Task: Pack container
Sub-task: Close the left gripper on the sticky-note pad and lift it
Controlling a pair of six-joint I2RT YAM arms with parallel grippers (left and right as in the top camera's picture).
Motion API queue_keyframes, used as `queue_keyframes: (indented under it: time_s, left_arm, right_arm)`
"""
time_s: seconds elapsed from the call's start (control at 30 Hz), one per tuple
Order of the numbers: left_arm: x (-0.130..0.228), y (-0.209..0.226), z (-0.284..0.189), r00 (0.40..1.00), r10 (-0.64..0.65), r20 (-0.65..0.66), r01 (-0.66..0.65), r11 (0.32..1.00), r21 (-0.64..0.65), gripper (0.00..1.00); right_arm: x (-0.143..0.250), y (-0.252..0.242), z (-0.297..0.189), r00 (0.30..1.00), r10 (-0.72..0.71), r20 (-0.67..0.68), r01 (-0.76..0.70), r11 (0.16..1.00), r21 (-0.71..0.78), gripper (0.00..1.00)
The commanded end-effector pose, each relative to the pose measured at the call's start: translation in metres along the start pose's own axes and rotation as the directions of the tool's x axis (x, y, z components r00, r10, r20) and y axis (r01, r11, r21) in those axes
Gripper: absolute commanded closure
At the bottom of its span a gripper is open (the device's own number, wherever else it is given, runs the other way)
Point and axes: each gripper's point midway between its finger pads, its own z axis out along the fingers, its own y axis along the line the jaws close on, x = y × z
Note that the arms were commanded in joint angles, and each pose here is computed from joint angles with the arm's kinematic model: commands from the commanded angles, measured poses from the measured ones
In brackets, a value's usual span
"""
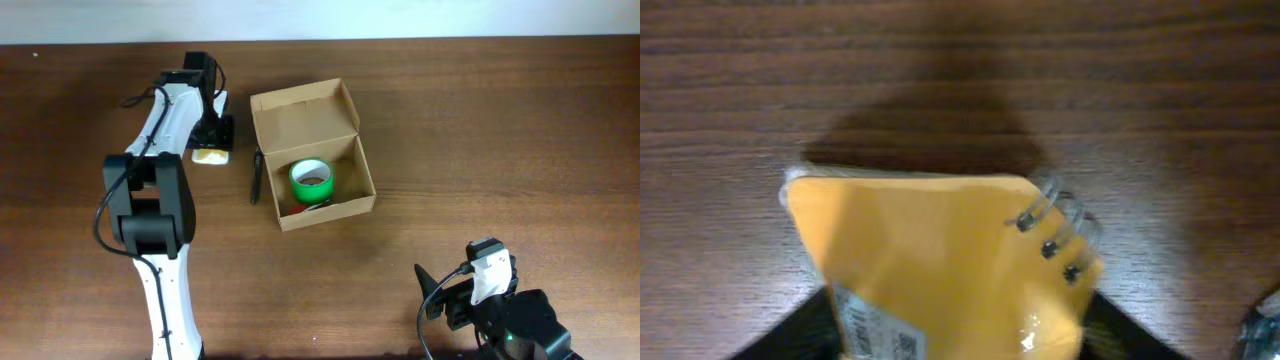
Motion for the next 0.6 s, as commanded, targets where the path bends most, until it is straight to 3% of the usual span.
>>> queue_keyframes:
  time_s: [0.0, 0.57]
  left_arm:
    - [0.01, 0.004, 0.028, 0.998, 0.002, -0.057, -0.003, 1.0, -0.018, 0.51]
    - [-0.007, 0.006, 0.007, 1.0, -0.001, -0.013, 0.001, 1.0, -0.019, 0.55]
  right_arm:
    - [-0.001, -0.004, -0.001, 1.0, 0.011, 0.01, -0.011, 1.0, 0.018, 0.01]
    - [-0.001, -0.004, -0.001, 1.0, 0.011, 0.01, -0.011, 1.0, 0.018, 0.01]
